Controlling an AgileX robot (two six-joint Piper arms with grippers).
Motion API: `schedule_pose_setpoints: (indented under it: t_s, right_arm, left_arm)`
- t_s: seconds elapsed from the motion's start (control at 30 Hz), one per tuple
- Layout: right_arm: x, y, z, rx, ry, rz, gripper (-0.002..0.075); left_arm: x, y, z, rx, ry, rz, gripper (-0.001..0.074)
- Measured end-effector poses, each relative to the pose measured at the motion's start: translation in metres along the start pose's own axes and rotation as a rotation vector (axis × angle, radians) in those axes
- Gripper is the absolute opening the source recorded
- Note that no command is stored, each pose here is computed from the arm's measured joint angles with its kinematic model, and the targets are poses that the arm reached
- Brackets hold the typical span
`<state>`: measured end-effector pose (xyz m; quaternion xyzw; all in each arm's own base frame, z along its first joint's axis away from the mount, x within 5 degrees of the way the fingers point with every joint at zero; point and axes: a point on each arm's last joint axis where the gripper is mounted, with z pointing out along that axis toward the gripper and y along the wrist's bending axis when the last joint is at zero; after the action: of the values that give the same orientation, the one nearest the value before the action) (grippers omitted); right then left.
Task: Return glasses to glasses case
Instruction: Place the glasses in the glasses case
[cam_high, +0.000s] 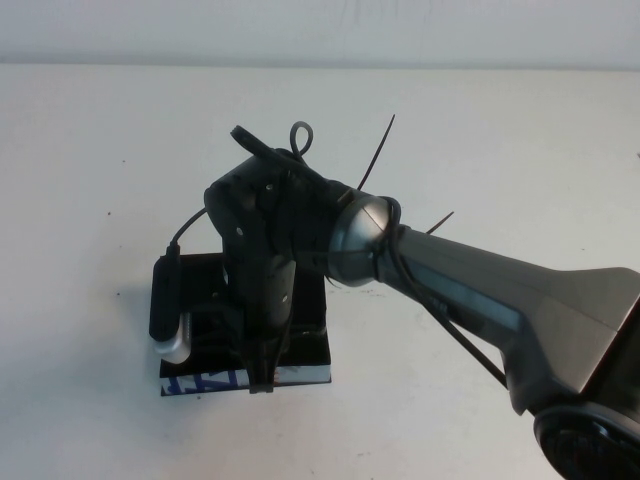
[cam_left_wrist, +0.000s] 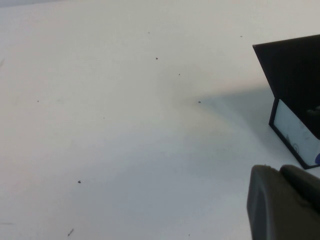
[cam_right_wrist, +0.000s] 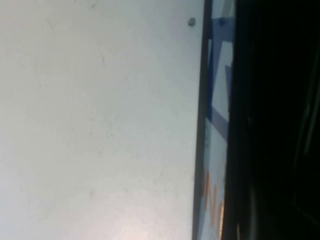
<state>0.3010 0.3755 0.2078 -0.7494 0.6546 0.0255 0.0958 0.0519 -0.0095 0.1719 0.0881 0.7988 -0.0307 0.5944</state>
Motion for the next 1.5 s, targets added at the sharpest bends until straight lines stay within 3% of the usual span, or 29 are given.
schedule_pose_setpoints:
  t_s: [1.5]
  right_arm:
    - [-0.0041, 0.0039, -0.0008, -0.009, -0.012, -0.004, 0.0067]
  left_arm:
    - [0.0000, 0.0000, 0.0000, 0.000, 0.000, 0.000, -0.0001]
